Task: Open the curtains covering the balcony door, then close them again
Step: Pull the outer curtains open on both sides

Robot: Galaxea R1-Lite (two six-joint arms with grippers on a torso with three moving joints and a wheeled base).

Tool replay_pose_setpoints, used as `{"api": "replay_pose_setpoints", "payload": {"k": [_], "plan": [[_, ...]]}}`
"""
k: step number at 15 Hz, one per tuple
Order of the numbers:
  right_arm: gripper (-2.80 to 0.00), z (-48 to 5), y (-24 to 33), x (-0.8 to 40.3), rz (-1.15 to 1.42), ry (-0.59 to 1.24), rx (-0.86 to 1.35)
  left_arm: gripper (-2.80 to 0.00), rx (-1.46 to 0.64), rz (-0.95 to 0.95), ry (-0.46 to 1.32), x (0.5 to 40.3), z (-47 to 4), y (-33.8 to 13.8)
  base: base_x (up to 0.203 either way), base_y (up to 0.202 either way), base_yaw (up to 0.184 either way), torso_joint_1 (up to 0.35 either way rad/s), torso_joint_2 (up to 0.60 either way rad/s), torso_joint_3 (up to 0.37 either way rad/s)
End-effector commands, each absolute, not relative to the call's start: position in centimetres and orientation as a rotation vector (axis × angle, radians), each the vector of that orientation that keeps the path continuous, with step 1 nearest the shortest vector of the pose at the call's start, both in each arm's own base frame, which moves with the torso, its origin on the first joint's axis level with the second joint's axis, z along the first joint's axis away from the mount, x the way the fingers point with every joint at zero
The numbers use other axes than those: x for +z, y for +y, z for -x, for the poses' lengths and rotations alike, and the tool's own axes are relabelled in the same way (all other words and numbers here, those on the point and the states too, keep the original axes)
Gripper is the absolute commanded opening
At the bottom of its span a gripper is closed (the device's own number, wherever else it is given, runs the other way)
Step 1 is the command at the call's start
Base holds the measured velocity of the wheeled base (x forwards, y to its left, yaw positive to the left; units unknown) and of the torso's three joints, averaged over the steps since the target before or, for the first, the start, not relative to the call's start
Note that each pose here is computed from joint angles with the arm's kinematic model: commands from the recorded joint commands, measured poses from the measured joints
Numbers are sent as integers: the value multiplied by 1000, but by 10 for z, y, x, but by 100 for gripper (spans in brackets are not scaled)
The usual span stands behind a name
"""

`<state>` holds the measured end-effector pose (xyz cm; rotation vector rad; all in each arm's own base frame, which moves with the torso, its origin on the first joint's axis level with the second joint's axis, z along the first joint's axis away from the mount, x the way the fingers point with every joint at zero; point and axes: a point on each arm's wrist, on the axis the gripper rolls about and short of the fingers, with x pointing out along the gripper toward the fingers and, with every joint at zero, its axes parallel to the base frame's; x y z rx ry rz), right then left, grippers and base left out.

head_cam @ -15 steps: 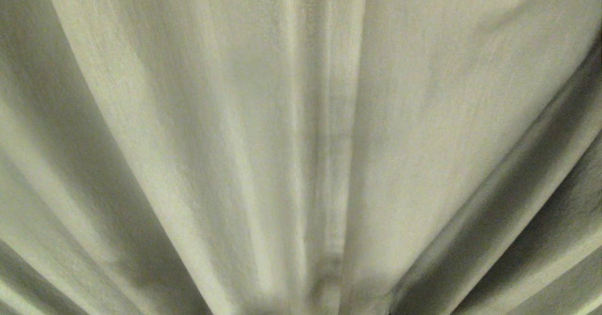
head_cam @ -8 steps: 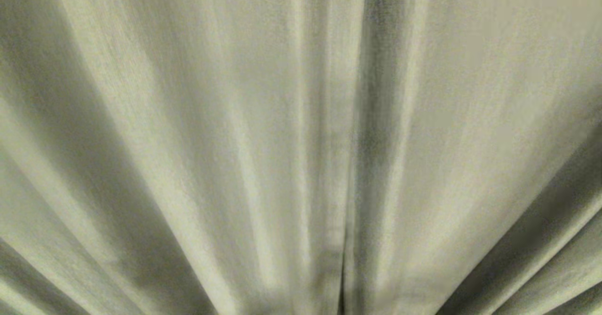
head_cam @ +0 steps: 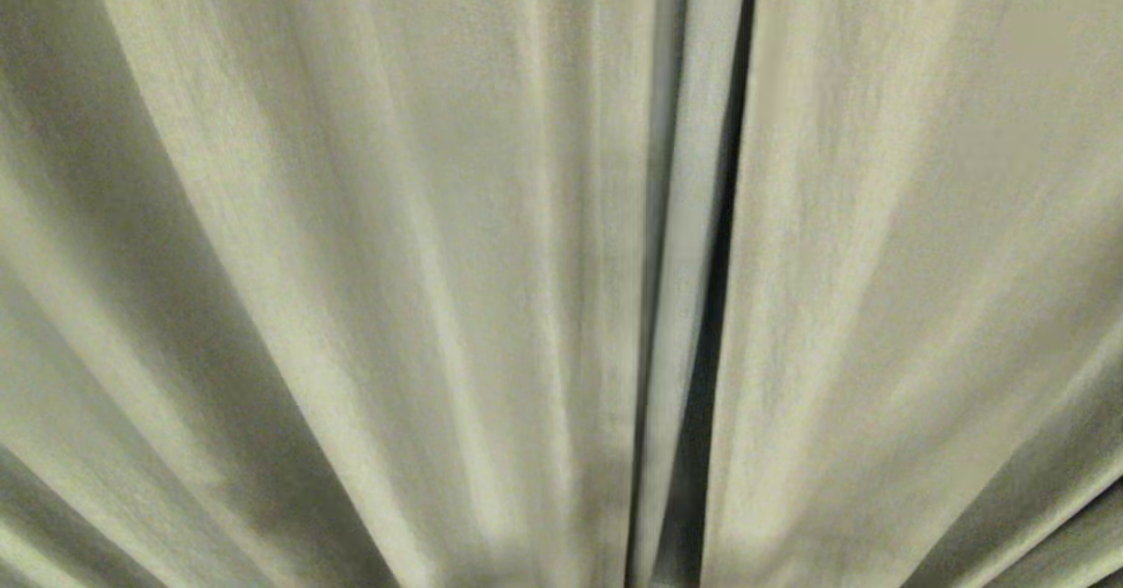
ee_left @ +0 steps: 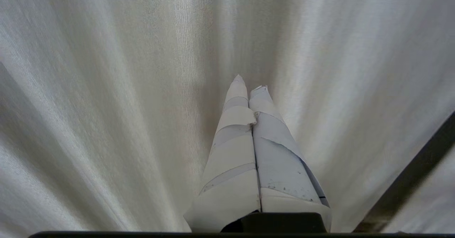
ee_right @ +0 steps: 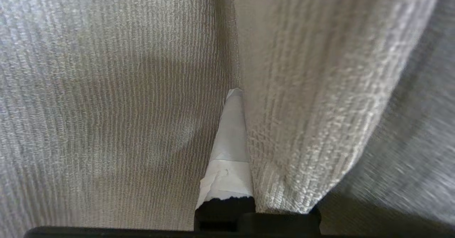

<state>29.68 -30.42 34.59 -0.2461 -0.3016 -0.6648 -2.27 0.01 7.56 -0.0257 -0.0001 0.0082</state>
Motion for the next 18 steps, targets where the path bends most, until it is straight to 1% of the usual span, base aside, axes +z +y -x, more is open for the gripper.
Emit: {"api": "replay_pose_setpoints", "payload": {"k": [1,5,9,11,13,18], "plan": [[-280,-300,-339,316,228,-247,-712,-280,8,26,-2,76,23,0,0,0,0,0,0,0],[-280,-297,-353,303,202,-230,-732,-280,10,26,-2,76,23,0,0,0,0,0,0,0],[-280,-294,-349,309,205,-237,-728,-280,10,26,-2,76,23,0,0,0,0,0,0,0],[-280,-290,-339,323,216,-260,-718,-280,10,26,-2,76,23,0,0,0,0,0,0,0],[-280,-283,-319,347,242,-303,-670,-280,8,26,-2,76,23,0,0,0,0,0,0,0],[-280,-261,-249,394,257,-375,-527,-280,9,26,-2,76,23,0,0,0,0,0,0,0]]}}
